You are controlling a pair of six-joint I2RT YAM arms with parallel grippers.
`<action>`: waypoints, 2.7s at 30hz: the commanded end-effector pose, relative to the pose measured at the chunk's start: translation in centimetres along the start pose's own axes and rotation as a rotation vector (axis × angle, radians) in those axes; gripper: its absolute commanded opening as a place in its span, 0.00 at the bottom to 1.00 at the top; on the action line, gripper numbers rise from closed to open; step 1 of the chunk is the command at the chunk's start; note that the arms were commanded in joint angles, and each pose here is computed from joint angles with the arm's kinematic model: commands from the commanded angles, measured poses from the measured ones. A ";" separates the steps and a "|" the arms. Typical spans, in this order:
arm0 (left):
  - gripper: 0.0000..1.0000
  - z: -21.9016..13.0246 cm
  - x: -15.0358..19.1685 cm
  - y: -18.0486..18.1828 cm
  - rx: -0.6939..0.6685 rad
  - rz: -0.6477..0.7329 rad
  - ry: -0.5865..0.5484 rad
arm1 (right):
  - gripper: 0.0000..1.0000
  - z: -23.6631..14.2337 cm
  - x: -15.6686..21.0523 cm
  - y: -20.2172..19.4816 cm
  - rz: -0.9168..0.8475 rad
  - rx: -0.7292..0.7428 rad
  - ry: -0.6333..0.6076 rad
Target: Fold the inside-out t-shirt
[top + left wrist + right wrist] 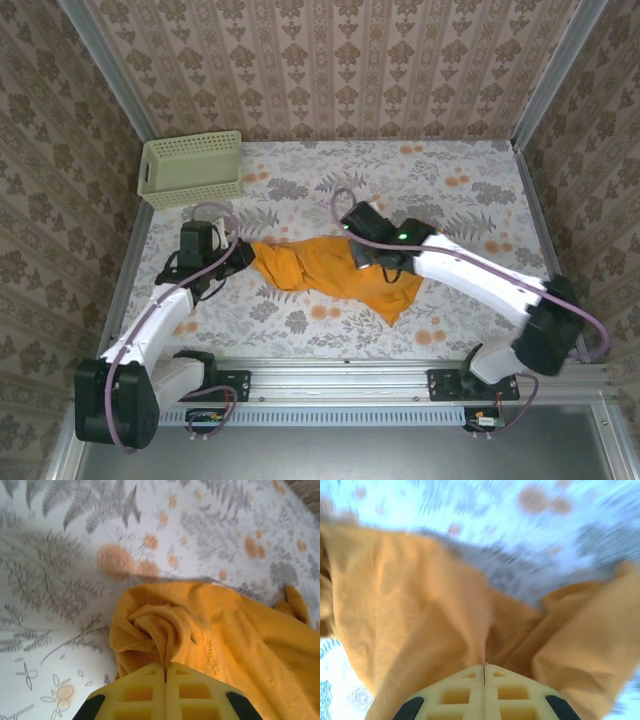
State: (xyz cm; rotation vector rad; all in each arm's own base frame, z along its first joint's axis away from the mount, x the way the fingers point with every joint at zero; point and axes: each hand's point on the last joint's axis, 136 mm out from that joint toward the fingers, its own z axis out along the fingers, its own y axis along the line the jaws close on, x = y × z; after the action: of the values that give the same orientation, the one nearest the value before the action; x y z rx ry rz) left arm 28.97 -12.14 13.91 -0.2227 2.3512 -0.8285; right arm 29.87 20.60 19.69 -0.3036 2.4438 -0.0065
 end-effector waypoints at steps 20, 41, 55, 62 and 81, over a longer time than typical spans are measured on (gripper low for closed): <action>0.00 -2.6 -0.2 0.1 -0.007 0.038 -0.073 | 0.16 0.5 10.6 -1.8 0.181 -0.124 0.038; 0.00 -2.0 2.1 2.5 -0.071 0.003 -0.024 | 0.49 4.5 10.4 -5.4 0.304 0.002 0.300; 0.00 -1.6 1.5 2.1 -0.056 0.001 -0.023 | 0.57 6.3 13.1 -7.1 0.223 0.168 0.417; 0.00 -1.6 1.4 2.0 -0.054 0.000 -0.024 | 0.56 7.2 14.5 -5.6 0.244 0.096 0.468; 0.00 -5.8 -5.5 -4.6 0.060 0.102 -0.191 | 0.00 -9.4 0.0 -13.1 0.177 0.233 -0.104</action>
State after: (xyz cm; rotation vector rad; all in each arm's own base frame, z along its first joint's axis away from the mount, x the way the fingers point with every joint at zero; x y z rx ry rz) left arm 28.95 -10.82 18.80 -0.2174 2.2392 -0.7902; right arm 27.62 10.04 24.75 0.0419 2.4007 -0.0269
